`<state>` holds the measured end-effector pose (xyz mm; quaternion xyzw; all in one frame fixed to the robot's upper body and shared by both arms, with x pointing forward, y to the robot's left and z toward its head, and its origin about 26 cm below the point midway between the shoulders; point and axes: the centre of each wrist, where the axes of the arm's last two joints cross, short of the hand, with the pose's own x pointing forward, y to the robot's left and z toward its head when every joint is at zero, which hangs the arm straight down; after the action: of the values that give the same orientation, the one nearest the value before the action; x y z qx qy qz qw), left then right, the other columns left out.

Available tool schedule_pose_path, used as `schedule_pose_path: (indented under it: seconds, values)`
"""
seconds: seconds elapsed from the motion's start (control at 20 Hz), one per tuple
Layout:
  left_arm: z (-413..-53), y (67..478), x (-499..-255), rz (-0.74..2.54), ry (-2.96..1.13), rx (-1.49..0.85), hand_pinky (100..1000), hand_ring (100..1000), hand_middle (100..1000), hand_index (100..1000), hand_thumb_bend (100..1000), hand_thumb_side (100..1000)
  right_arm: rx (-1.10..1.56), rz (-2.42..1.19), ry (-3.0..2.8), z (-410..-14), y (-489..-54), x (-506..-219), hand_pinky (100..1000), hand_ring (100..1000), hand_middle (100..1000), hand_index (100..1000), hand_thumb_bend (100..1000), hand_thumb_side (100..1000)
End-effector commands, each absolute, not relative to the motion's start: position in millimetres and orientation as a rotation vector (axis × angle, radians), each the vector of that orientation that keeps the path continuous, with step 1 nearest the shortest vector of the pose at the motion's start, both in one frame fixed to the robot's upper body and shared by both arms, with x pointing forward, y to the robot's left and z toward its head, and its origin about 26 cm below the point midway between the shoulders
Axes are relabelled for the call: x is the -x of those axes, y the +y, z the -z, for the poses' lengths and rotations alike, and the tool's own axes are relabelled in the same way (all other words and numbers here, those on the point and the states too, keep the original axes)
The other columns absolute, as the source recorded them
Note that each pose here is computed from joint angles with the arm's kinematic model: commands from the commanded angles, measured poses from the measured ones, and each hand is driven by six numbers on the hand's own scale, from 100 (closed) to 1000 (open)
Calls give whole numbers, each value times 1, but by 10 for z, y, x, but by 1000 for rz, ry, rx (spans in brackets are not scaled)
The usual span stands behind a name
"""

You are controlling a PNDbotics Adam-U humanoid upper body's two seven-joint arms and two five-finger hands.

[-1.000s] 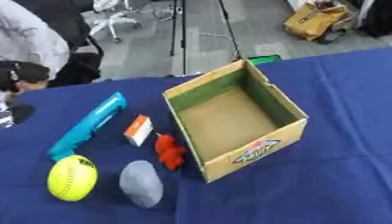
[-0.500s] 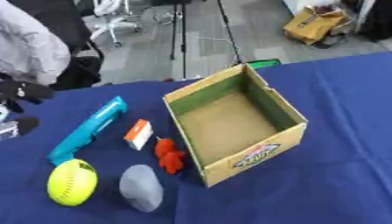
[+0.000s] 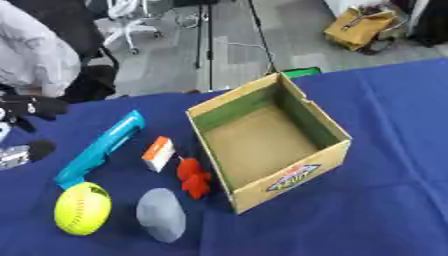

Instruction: Pick up objects on the table and place them in the box.

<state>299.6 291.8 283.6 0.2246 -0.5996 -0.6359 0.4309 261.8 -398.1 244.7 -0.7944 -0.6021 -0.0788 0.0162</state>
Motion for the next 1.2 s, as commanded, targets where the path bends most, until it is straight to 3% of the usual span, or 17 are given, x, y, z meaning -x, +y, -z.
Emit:
schedule_pose_path:
  seconds: [0.05,0.25,0.5,0.95,1.0,1.05,1.2]
  values:
    - [-2875,2956,-2986,1628,-1455,-617,800,916,1000,1000,382,843,2507,308,-1876,-2532,-3963,-2594,893,823,623,655,100,564]
    - [-2818,2938,-3005,1694,-1371,-615,783,910,1000,1000,407,860,2502,312,-1879,-2531,-3959,-2597,894,823,620,653,100,563]
    - [-2771,2921,-3021,1768,-1282,-627,698,908,1000,1000,438,867,2497,316,-1882,-2529,-3957,-2599,893,823,617,648,100,561]
    - [-2710,2924,-3065,1830,-1203,-596,678,911,1000,1000,463,877,2489,323,-1885,-2525,-3953,-2602,893,822,613,643,100,558]
    - [-2710,2922,-3067,1834,-1201,-601,793,936,1000,1000,499,874,2488,324,-1886,-2524,-3952,-2602,893,821,611,642,100,558]
    - [-2713,2914,-3068,1846,-1194,-620,793,936,1000,1000,499,874,2485,324,-1888,-2524,-3950,-2604,893,821,611,642,100,558]
    - [-2692,2898,-3080,1872,-1179,-659,942,970,1000,1000,510,881,2481,327,-1891,-2522,-3948,-2605,892,820,609,637,100,557]
